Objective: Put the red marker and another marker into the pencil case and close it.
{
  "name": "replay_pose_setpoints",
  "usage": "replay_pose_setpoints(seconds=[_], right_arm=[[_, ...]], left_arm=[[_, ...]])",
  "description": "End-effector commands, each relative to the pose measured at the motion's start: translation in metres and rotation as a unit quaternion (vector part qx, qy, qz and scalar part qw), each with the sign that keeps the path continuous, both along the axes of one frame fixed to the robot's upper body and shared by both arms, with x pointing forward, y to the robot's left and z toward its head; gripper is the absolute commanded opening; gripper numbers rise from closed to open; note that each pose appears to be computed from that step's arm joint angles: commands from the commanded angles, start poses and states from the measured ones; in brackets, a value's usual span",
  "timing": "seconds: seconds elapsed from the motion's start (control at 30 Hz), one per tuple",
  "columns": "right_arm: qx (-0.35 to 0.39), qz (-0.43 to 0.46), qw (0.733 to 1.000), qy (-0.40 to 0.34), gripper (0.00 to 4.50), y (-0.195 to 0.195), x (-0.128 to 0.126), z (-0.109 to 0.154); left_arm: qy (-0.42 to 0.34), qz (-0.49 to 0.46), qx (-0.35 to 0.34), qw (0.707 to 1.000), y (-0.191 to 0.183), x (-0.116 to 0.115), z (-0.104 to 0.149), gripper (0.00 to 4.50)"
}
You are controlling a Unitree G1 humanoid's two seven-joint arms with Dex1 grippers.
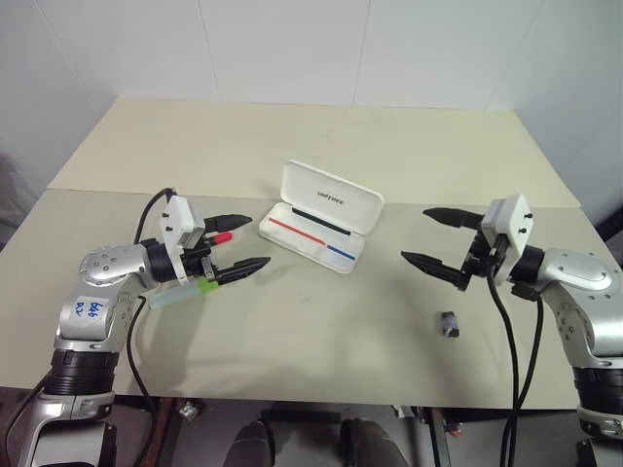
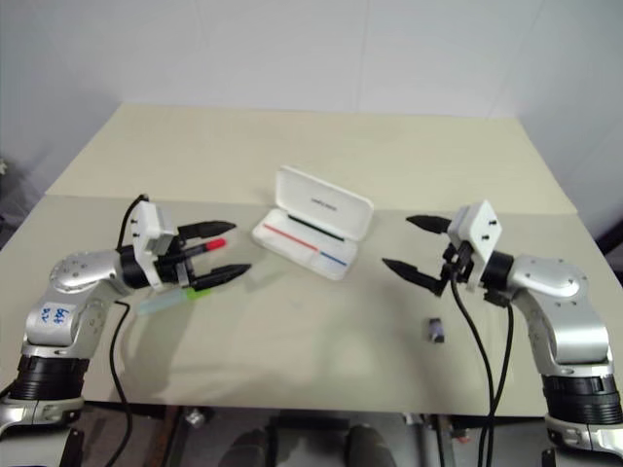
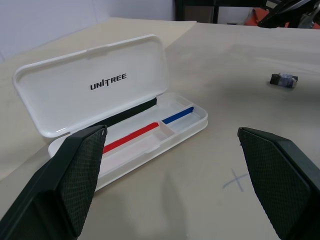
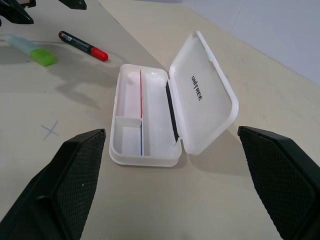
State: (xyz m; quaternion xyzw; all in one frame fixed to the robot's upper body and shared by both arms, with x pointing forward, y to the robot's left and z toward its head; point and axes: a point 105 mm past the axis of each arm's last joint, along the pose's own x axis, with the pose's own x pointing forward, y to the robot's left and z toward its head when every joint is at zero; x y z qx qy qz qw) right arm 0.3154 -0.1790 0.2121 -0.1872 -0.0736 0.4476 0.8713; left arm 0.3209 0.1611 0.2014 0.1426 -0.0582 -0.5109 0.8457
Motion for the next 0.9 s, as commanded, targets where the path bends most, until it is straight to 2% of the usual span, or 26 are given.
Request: replay_pose_setpoints(seconds=[0.03, 0.13, 0.3, 0.6, 0.73, 0.83, 0.9], right_arm=[[0.005, 0.01, 1.0, -0.024, 4.5, 0.004, 0.0, 0.013], [0.008, 0.016, 1.0, -0.02, 4.5, 0.009, 0.002, 0.008], [-0.003, 0.023, 1.0, -0.004, 4.5, 0.016, 0.008, 0.015], [-0.087, 0.027, 0.994, 0.058, 4.5, 0.05, 0.021, 0.02], [-0.111, 0.04, 0.991, 0.07, 3.51, 0.056, 0.022, 0.012], [-0.129, 0.05, 0.987, 0.08, 2.46, 0.06, 0.023, 0.005], [-0.141, 0.049, 0.985, 0.084, 2.46, 0.064, 0.025, 0.002]], left_arm=[[-0.031, -0.008, 0.004, 0.999, -0.002, -0.003, 0.017, 4.46], [-0.037, 0.0, 0.007, 0.999, 0.002, -0.004, 0.018, 4.46], [-0.039, 0.005, 0.018, 0.999, 0.009, -0.006, 0.019, 4.46], [-0.049, 0.034, 0.041, 0.997, 0.031, -0.005, 0.023, 4.46], [-0.053, 0.041, 0.04, 0.997, 0.033, -0.009, 0.02, 4.5], [-0.052, 0.054, 0.039, 0.996, 0.039, -0.013, 0.017, 4.5], [-0.051, 0.065, 0.04, 0.996, 0.043, -0.016, 0.015, 4.5]])
